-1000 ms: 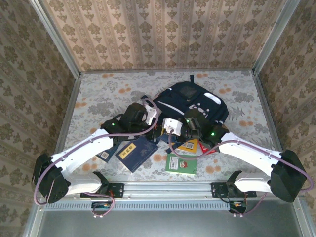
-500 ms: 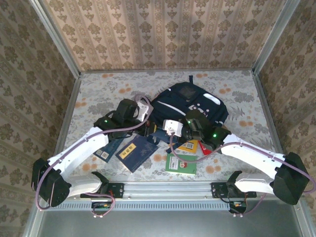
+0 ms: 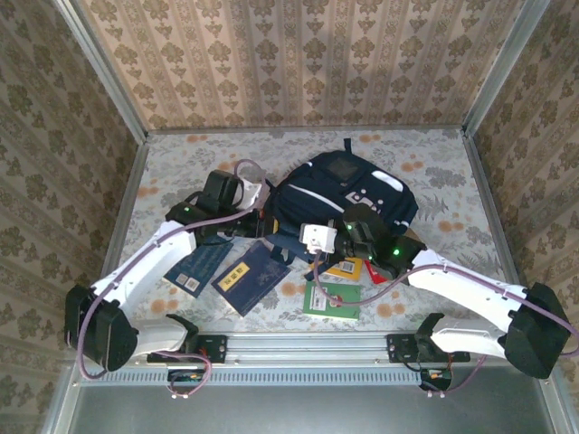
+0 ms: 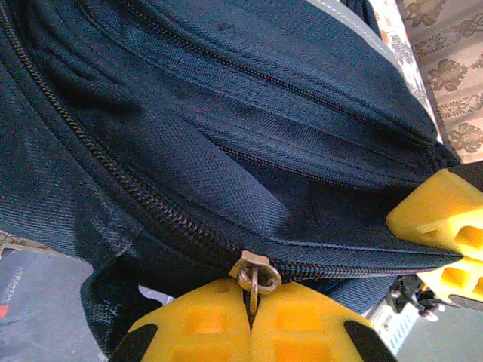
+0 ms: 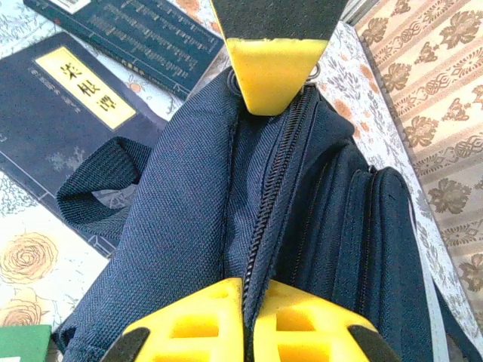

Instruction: Pack the student bag

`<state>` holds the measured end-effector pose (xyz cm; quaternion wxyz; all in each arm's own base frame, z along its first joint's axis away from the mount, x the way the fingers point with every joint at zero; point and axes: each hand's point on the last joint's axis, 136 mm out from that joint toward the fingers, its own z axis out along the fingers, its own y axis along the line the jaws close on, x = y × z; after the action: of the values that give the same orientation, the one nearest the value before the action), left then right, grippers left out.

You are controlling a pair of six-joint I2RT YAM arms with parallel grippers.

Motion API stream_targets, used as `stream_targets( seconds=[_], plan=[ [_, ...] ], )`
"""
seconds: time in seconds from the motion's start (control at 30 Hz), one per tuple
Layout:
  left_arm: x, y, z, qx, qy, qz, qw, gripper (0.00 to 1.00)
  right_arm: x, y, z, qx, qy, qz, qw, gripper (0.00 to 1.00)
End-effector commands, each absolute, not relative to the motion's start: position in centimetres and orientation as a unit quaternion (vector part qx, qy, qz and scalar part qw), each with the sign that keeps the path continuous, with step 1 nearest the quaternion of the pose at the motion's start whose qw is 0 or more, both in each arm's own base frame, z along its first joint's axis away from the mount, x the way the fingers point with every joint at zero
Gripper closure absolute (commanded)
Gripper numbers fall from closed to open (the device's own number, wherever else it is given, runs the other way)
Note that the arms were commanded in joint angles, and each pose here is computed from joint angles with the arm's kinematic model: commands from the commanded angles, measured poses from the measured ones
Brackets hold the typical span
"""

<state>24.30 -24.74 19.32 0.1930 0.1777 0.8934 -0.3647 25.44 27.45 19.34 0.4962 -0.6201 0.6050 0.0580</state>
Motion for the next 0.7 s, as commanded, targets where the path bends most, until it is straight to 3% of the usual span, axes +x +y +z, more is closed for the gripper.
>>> stream_targets(
  seconds=[0.0, 0.03, 0.07, 0.13, 0.27, 0.37, 0.47, 0.6, 0.67],
  plan=[
    [27.9, -23.6, 20.3, 0.145, 0.893, -0.35, 0.243, 1.0, 25.5, 25.8, 18.3, -0.623, 0.616, 0.027, 0.481, 0.81],
    [27.8, -24.5, 20.8, 0.149, 0.885, -0.366, 0.245, 1.0, 25.2, 26.1, 18.8, -0.617, 0.614, 0.043, 0.49, 0.54],
    [27.7, -25.2, 21.2, 0.154, 0.879, -0.377, 0.247, 1.0, 24.7, 26.4, 19.5, -0.609, 0.611, 0.063, 0.501, 0.42],
    [27.5, -26.3, 22.0, 0.166, 0.87, -0.389, 0.254, 1.0, 23.5, 26.9, 21.3, -0.597, 0.602, 0.109, 0.519, 0.37],
    [26.4, -28.5, 23.2, 0.197, 0.855, -0.405, 0.257, 1.0, 21.5, 27.4, 26.1, -0.534, 0.596, 0.204, 0.564, 0.34],
    [25.5, -30.2, 23.3, 0.218, 0.848, -0.414, 0.248, 1.0, 22.7, 26.0, 29.5, -0.407, 0.642, 0.25, 0.6, 0.4],
    [24.6, -31.5, 23.0, 0.238, 0.845, -0.415, 0.24, 1.0, 25.1, 22.5, 30.1, -0.246, 0.749, 0.244, 0.564, 0.33],
    [23.8, -32.9, 22.5, 0.256, 0.842, -0.416, 0.227, 1.0, 26.3, 19.7, 27.6, -0.167, 0.835, 0.179, 0.493, 0.61],
    [23.5, -33.3, 22.2, 0.264, 0.843, -0.413, 0.223, 1.0, 26.4, 17.8, 26.7, -0.114, 0.861, 0.157, 0.469, 0.56]
  ],
)
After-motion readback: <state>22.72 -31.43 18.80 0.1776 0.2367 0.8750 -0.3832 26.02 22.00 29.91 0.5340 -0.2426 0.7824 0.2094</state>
